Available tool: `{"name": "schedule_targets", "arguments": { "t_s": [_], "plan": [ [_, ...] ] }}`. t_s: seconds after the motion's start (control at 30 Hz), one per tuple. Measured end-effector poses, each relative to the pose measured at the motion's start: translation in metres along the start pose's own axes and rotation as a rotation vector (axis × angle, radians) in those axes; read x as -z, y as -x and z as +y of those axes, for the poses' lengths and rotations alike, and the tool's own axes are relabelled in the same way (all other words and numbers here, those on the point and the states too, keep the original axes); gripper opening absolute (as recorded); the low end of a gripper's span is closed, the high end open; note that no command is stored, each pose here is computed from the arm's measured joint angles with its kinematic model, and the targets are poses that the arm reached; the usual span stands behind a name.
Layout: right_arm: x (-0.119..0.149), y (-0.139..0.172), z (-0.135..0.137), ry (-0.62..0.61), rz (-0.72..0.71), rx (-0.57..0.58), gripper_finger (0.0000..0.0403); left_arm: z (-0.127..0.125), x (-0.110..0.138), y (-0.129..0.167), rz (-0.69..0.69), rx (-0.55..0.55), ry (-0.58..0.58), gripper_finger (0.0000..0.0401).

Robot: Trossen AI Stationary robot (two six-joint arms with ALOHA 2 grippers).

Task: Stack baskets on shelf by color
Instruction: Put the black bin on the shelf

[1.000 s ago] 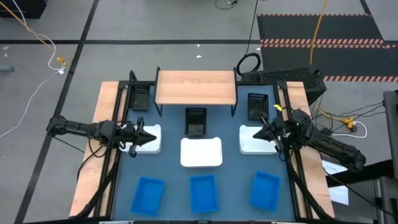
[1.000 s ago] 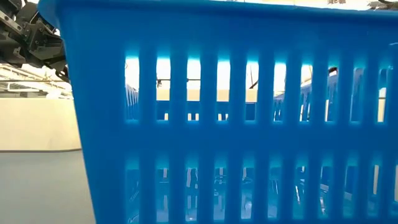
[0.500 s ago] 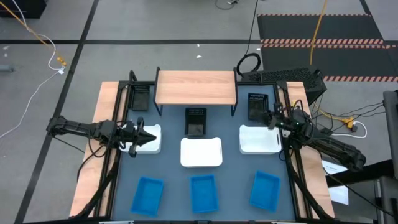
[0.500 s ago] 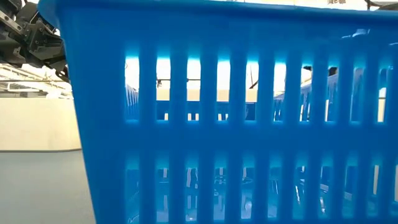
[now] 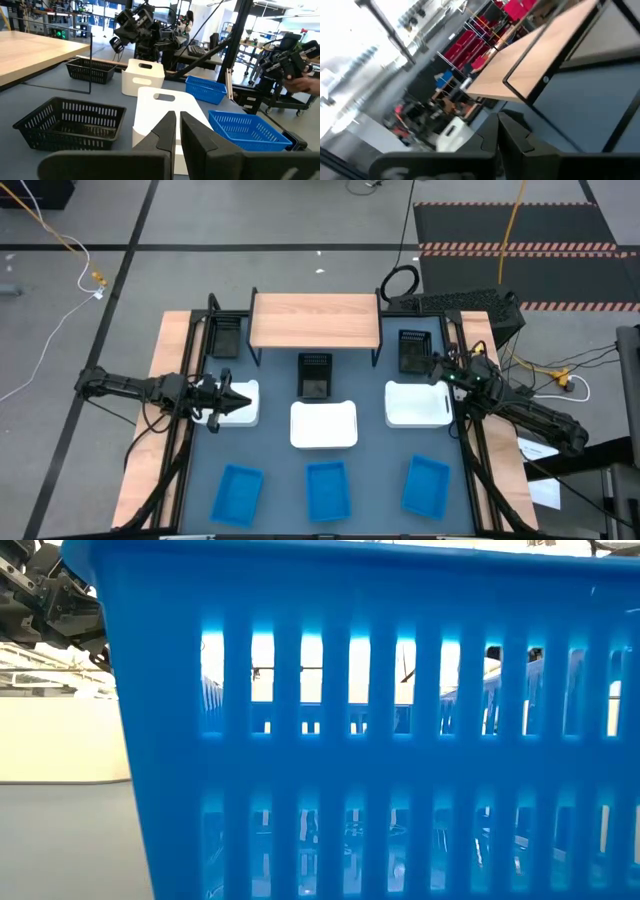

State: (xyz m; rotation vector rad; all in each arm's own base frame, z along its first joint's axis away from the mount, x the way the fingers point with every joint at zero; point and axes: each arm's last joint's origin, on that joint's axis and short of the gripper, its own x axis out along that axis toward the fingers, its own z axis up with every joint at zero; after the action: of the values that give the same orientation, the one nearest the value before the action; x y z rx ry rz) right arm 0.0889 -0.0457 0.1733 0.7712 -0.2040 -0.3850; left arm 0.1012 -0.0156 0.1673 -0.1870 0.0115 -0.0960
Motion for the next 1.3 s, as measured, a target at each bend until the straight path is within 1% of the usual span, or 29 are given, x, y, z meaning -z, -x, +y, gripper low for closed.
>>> {"name": "schedule_targets", "arguments": {
  "t_s": [0.07,0.2,0.27,0.4,0.5,0.7,0.8,0.83,0.9,0.97,1.03,1.07,1.13,1.17,1.23,1.3],
  "plan": [
    [-0.002,0.0,0.0,0.053,-0.04,0.018,0.0,0.0,0.0,0.0,0.0,0.0,0.0,0.0026],
    [-0.005,0.0,-0.003,0.034,-0.136,0.116,0.0,0.0,0.0,0.0,0.0,0.0,0.0,0.0026],
    [-0.004,0.0,-0.003,0.037,-0.124,0.123,0.0,0.0,0.0,0.0,0.0,0.0,0.0,0.0026],
    [0.001,-0.003,-0.005,0.071,-0.023,0.113,0.0006,0.0,0.0,0.0,0.0,0.0,0.0,0.0026],
    [-0.014,-0.004,0.01,0.145,-0.022,0.122,0.0023,0.0,0.0,0.0,0.0,0.0,0.0,0.0026],
    [-0.049,-0.017,0.039,0.344,0.043,0.291,0.0075,0.0,0.0,0.0,0.0,0.0,0.0,0.0026],
    [-0.06,-0.029,0.044,0.413,0.106,0.468,0.0102,0.0,0.0,0.0,0.0,0.0,-0.003,0.0026],
    [-0.062,-0.034,0.044,0.423,0.128,0.539,0.011,0.0,0.0,0.0,-0.001,-0.007,-0.04,0.0026],
    [-0.066,-0.04,0.042,0.44,0.194,0.702,0.0123,0.002,0.0,0.0,-0.006,-0.05,-0.176,0.0026],
    [-0.066,-0.045,0.034,0.446,0.3,0.871,0.013,0.003,-0.001,0.0,-0.004,-0.068,-0.295,0.0026],
    [-0.063,-0.047,0.024,0.439,0.414,1.0,0.0133,0.002,-0.001,0.0,-0.01,-0.07,-0.359,0.0026],
    [-0.062,-0.048,0.019,0.433,0.461,1.043,0.0134,0.002,-0.002,0.0,-0.012,-0.071,-0.374,0.0026],
    [-0.059,-0.05,0.011,0.423,0.531,1.095,0.0135,0.002,-0.002,0.0,-0.012,-0.071,-0.386,0.0026],
    [-0.059,-0.051,0.008,0.423,0.559,1.1,0.0136,0.002,-0.002,0.0,-0.017,-0.071,-0.386,0.0026],
    [-0.057,-0.054,0.005,0.418,0.629,1.07,0.0136,0.002,-0.004,0.0,-0.033,-0.071,-0.384,0.0026],
    [-0.055,-0.056,0.004,0.391,0.702,0.989,0.0136,0.002,-0.005,0.0,-0.044,-0.071,-0.385,0.0026]
  ]
}}
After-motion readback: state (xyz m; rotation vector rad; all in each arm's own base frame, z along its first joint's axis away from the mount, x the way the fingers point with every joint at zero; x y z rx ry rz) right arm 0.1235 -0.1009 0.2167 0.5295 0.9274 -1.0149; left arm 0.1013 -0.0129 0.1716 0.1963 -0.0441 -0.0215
